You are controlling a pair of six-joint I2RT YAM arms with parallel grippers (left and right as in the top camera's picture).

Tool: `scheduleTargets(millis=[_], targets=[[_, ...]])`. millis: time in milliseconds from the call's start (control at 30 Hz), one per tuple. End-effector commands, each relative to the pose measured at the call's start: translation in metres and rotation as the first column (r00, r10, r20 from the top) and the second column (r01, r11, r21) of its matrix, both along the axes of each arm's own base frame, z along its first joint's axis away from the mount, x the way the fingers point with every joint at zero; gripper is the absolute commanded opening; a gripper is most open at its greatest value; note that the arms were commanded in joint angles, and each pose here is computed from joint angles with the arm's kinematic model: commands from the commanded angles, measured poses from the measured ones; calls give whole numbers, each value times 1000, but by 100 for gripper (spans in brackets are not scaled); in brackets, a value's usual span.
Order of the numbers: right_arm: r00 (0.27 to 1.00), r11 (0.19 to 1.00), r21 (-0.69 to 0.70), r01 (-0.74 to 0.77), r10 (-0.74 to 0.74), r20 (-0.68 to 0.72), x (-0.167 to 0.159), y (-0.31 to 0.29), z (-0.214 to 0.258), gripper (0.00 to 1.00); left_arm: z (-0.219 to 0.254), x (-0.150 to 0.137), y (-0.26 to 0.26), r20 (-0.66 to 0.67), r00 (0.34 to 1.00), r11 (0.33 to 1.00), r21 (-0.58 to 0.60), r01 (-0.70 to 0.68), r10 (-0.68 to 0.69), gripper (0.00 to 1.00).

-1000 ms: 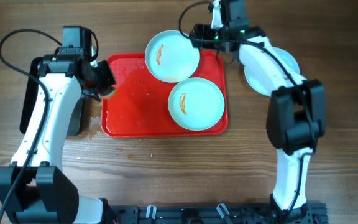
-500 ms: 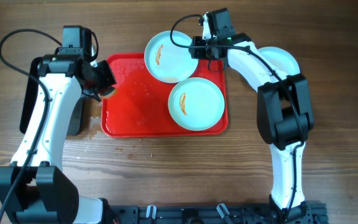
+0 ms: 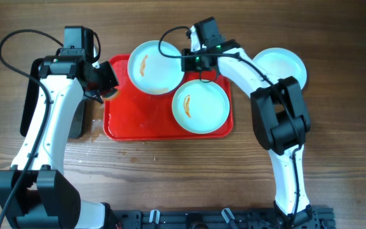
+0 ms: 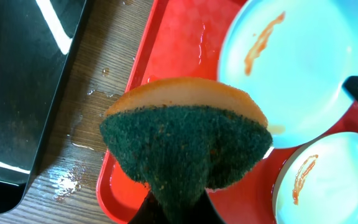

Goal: Clean dirty plates on tray and stack at the side
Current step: 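Move the right gripper back to grip the next plate's rim, then scrub the held plate with the sponge in the left gripper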

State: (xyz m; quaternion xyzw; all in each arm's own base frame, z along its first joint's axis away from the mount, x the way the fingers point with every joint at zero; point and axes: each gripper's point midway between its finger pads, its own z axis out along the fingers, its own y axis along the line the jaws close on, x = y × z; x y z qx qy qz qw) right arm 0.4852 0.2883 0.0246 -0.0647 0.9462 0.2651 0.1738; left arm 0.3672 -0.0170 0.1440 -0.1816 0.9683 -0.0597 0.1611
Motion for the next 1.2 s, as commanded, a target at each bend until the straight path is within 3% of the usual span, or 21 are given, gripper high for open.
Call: scheduleTargets(millis=[0,133,367,500,633,733,767,900,1167], targets=[[989,991,136,-14,34,-144,-29,34,-1,4,0,3,5,9,1000,1000,16,-1,1,4],[976,994,106,-20,42,-214,-52,45,-9,4,1,5,5,20,1000,1000,16,-1,1,4],[953,987,1,-160,154,-262,-94,51,-22,4,-12,10,5,-5,1000,1000,16,0,0,4],[956,965,-219,-144,79,-282,-105,27,-30,4,-45,11,-17,-85,991,991,-88,98,-106,4],[954,951,-266,-160,79,-289,-116,25,-28,4,-67,11,-25,-135,981,986,-116,121,-137,4],[965,958,-244,-149,88,-246,-112,28,0,15,-68,11,-33,-133,978,983,-116,144,-159,4],[970,962,-232,-144,92,-224,-111,29,15,28,-68,11,-36,-133,977,982,-115,151,-166,4],[969,958,-218,-184,141,-201,-115,29,34,47,-68,10,-42,-134,974,980,-110,168,-182,4],[980,961,-199,-190,173,-101,-92,42,19,35,-72,0,-28,-185,970,988,-38,152,-156,4]])
